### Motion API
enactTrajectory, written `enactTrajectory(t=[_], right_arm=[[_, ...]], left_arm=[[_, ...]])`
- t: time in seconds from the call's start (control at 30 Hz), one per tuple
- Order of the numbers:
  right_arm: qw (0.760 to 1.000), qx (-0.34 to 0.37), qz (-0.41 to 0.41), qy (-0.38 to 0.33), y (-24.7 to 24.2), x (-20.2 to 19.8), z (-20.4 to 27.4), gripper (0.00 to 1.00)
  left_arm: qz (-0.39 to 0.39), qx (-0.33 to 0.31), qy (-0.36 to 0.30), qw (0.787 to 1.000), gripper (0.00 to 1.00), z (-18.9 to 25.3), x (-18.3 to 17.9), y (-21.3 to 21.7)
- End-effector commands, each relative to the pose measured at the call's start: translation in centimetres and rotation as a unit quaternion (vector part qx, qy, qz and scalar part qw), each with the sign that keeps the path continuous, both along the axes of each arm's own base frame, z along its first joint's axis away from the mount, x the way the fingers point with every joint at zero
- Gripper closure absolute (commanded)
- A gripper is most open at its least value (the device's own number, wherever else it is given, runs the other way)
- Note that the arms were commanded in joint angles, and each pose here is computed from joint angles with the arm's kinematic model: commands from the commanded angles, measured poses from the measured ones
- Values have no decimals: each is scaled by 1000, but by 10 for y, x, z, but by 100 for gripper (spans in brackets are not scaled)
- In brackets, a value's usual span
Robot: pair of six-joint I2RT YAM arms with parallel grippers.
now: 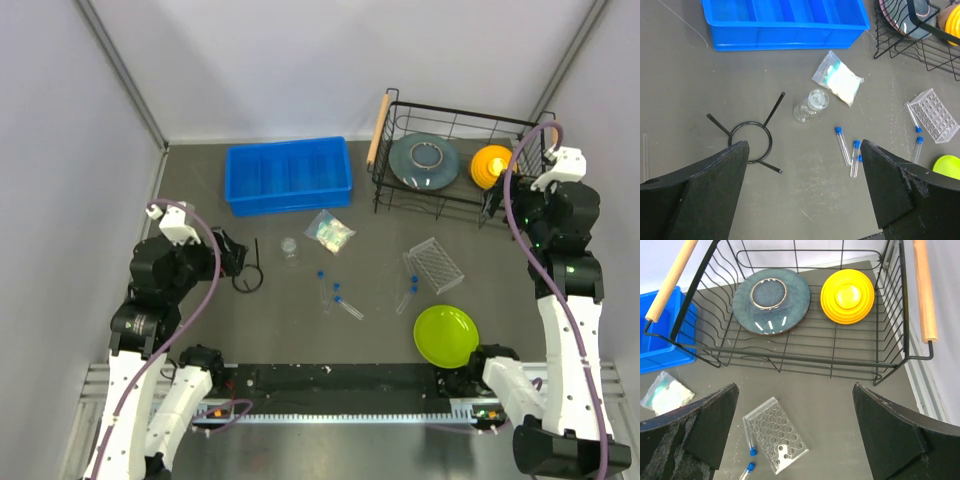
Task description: Organize the chemistry lab equipment
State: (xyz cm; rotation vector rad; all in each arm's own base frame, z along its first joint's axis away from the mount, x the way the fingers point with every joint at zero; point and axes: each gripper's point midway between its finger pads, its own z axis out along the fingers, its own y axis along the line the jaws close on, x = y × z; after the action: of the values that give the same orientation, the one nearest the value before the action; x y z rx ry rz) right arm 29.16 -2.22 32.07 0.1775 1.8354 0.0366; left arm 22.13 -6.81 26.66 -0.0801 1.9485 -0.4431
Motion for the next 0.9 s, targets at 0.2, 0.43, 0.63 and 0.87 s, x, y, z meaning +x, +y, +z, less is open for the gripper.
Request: enactTrajectory(t=[0.2,0.43,0.63,0.87], right_arm=[[962,-30,271,-24,79,-20,11,1],[878,-8,478,-14,136,-62,-27,1],[870,-16,492,14,135,-63,-75,1],[878,-20,477,29,130,-60,-105,1]], left_arm=[[-23,-6,25,999,1,-1,-18,-6],[-12,-6,66,998,1,-19,-24,-3],[13,0,107,994,2,-47,-24,4],[15,1,154,988,4,-74,-21,3]])
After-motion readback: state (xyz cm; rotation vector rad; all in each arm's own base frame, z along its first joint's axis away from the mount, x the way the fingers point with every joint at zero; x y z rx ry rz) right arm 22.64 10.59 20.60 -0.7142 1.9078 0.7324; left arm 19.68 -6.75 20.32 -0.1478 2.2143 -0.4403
